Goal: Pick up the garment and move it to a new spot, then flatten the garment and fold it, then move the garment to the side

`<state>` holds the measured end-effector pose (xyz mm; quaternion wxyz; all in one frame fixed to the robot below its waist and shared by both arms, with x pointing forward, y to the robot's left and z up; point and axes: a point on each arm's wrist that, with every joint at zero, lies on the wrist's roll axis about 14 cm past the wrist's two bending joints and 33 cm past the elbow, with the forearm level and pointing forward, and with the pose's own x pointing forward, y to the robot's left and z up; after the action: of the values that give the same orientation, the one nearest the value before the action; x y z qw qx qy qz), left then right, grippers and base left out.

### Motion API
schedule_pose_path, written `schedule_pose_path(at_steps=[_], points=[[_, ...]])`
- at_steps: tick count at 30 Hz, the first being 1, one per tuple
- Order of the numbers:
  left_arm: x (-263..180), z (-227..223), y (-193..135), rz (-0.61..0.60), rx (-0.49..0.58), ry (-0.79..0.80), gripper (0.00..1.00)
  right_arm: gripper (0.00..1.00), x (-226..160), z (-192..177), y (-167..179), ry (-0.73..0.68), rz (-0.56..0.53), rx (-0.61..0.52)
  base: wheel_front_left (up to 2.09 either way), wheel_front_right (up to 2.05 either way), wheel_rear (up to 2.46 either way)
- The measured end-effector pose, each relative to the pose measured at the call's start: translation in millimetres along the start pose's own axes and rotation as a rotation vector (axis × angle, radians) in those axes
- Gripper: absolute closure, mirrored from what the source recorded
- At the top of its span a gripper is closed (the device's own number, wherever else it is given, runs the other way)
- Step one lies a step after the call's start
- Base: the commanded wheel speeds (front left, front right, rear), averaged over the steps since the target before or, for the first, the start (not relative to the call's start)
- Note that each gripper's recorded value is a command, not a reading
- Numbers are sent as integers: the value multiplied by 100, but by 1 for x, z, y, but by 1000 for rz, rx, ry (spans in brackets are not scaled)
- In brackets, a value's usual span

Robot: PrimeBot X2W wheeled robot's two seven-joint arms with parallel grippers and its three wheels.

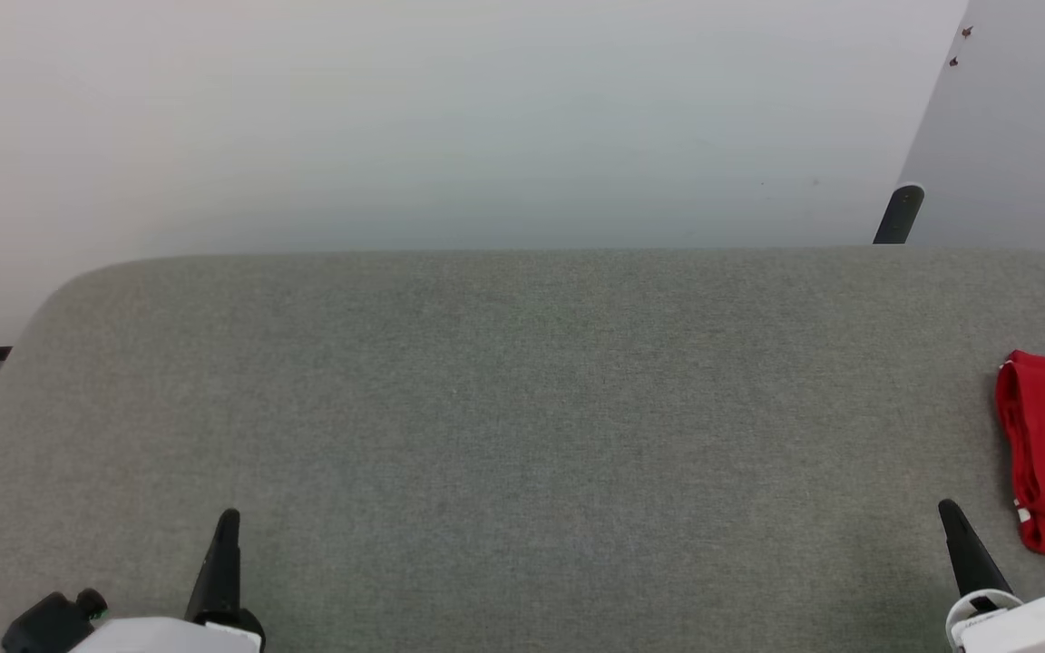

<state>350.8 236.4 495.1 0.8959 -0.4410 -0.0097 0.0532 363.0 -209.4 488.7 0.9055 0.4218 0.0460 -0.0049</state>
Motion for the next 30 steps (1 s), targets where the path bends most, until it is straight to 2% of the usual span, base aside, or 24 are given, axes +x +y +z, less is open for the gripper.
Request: schedule_pose_path(at_steps=[15, 30], points=[[8, -6, -6, -4, -176, 19, 100, 100, 7, 2, 6, -20, 15, 190, 0, 0, 0], [15, -11, -13, -13, -308, 40, 100, 100, 12, 2, 11, -28, 28, 331, 0, 0, 0]])
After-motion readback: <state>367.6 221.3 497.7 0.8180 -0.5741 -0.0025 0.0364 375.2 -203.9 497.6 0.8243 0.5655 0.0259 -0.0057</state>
